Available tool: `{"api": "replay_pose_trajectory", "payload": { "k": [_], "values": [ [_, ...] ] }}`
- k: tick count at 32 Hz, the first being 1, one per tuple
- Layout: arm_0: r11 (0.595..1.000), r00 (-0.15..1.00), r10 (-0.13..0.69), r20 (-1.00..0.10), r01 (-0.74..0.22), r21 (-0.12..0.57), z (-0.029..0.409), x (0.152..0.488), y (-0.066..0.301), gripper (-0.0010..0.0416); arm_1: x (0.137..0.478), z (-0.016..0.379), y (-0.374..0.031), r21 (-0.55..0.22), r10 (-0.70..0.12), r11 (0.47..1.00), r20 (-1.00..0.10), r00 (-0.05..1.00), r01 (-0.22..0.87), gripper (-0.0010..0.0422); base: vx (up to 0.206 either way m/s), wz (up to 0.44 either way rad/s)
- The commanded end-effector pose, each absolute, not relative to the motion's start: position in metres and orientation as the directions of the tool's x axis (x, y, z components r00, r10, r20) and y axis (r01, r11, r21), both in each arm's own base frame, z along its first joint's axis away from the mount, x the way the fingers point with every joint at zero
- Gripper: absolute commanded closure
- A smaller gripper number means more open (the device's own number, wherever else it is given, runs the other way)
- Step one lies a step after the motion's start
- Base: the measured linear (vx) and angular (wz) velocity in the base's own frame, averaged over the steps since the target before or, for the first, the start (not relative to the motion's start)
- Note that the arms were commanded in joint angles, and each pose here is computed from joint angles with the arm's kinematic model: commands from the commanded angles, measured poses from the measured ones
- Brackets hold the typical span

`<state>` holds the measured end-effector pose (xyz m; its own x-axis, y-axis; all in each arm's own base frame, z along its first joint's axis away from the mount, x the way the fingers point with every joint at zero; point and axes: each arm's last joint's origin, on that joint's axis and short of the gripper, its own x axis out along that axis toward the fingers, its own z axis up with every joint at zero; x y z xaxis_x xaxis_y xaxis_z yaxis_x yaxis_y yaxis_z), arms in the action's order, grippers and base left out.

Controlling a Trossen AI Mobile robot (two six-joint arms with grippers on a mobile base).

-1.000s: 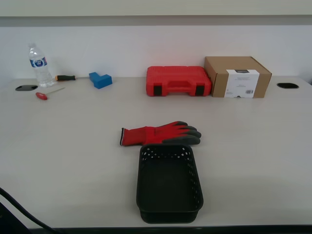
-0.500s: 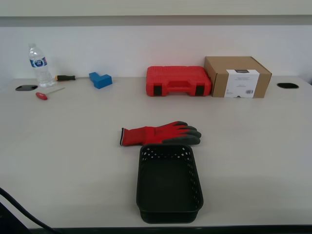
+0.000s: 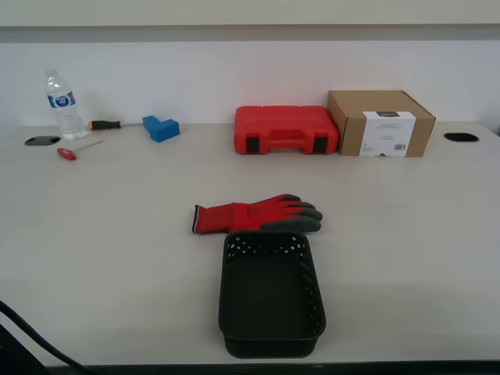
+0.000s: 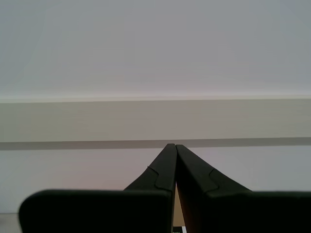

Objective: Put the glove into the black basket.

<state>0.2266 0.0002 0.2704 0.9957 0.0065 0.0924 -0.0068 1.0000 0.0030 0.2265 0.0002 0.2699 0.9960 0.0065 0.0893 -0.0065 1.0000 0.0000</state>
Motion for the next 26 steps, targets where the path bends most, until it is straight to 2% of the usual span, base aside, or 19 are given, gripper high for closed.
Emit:
{"api": "replay_pose_trajectory", "payload": {
  "k": [1, 11, 15, 19, 21, 23, 24, 26],
  "values": [
    [1.000, 0.995, 0.006, 0.096, -0.007, 0.002, 0.271, 0.227, 0.000, 0.0405, 0.227, 0.271, 0.000, 0.000, 0.007, 1.000, 0.094, 0.996, -0.007, 0.0412, 0.000, 0.000],
    [1.000, 0.995, 0.009, 0.100, -0.009, 0.003, 0.271, 0.227, 0.001, 0.0405, 0.227, 0.271, 0.000, 0.000, 0.007, 1.000, 0.094, 0.996, -0.007, 0.0412, 0.000, 0.000],
    [0.999, 0.994, 0.022, 0.105, -0.025, 0.027, 0.273, 0.227, 0.001, 0.0405, 0.227, 0.271, 0.000, 0.000, 0.007, 1.000, 0.094, 0.996, -0.007, 0.0412, 0.000, 0.000],
    [0.994, 0.988, 0.073, 0.138, -0.084, 0.072, 0.285, 0.229, 0.004, 0.0405, 0.227, 0.271, 0.000, 0.000, 0.007, 1.000, 0.094, 0.996, -0.007, 0.0412, 0.000, 0.000],
    [0.984, 0.975, 0.147, 0.168, -0.162, 0.079, 0.296, 0.230, 0.006, 0.0405, 0.227, 0.271, 0.000, 0.000, 0.007, 1.000, 0.094, 0.996, -0.007, 0.0412, 0.000, 0.000],
    [0.958, 0.946, 0.267, 0.182, -0.281, 0.056, 0.307, 0.233, 0.010, 0.0405, 0.227, 0.271, 0.000, 0.000, 0.007, 1.000, 0.094, 0.996, -0.007, 0.0412, 0.000, 0.000],
    [0.951, 0.942, 0.290, 0.170, -0.303, 0.056, 0.310, 0.234, 0.011, 0.0405, 0.227, 0.271, 0.000, 0.000, 0.007, 1.000, 0.094, 0.996, -0.007, 0.0412, 0.000, 0.000],
    [0.948, 0.950, 0.304, 0.068, -0.309, 0.079, 0.316, 0.242, 0.014, 0.0405, 0.227, 0.271, 0.000, 0.000, 0.007, 1.000, 0.094, 0.996, -0.007, 0.0412, 0.000, 0.000]
  ]
}}
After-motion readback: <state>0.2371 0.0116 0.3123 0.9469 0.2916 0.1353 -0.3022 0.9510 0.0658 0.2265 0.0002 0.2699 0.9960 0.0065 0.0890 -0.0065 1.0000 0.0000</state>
